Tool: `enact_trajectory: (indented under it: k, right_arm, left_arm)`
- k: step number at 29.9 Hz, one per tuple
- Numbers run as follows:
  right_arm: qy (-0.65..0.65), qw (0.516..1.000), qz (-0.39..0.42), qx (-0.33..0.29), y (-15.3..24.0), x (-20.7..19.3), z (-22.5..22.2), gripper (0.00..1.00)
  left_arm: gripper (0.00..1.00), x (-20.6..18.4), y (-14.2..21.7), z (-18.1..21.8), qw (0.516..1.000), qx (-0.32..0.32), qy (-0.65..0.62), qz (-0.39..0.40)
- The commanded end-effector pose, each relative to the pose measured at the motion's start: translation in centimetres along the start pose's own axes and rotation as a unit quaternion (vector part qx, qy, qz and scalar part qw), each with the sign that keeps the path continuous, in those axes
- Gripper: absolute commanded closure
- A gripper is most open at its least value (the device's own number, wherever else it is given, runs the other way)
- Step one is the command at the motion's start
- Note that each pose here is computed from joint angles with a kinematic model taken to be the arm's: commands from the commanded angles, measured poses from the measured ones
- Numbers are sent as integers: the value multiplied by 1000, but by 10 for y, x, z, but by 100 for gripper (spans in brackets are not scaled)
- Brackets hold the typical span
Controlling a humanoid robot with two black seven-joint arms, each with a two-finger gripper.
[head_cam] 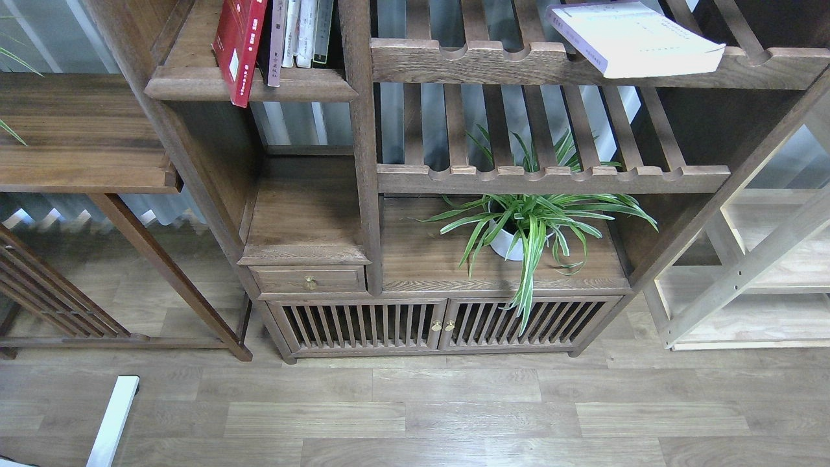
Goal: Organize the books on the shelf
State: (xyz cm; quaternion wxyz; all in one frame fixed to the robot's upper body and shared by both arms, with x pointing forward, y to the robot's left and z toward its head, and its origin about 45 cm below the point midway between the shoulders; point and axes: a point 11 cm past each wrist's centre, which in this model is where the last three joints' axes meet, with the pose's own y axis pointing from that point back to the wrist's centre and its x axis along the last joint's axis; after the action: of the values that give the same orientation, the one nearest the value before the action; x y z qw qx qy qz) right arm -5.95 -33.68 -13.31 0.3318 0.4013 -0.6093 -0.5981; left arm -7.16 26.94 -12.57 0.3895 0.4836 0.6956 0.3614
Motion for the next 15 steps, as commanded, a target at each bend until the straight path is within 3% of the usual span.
enact_trajectory:
  k: [1,15]
  right_arm:
    - [0,1000,0,0,0,0,0,0]
    - [-1,1000,0,0,0,0,0,0]
  left_arm:
    - [1,0,0,0,1000,0,0,1]
    - [1,0,0,0,1000,0,1,0]
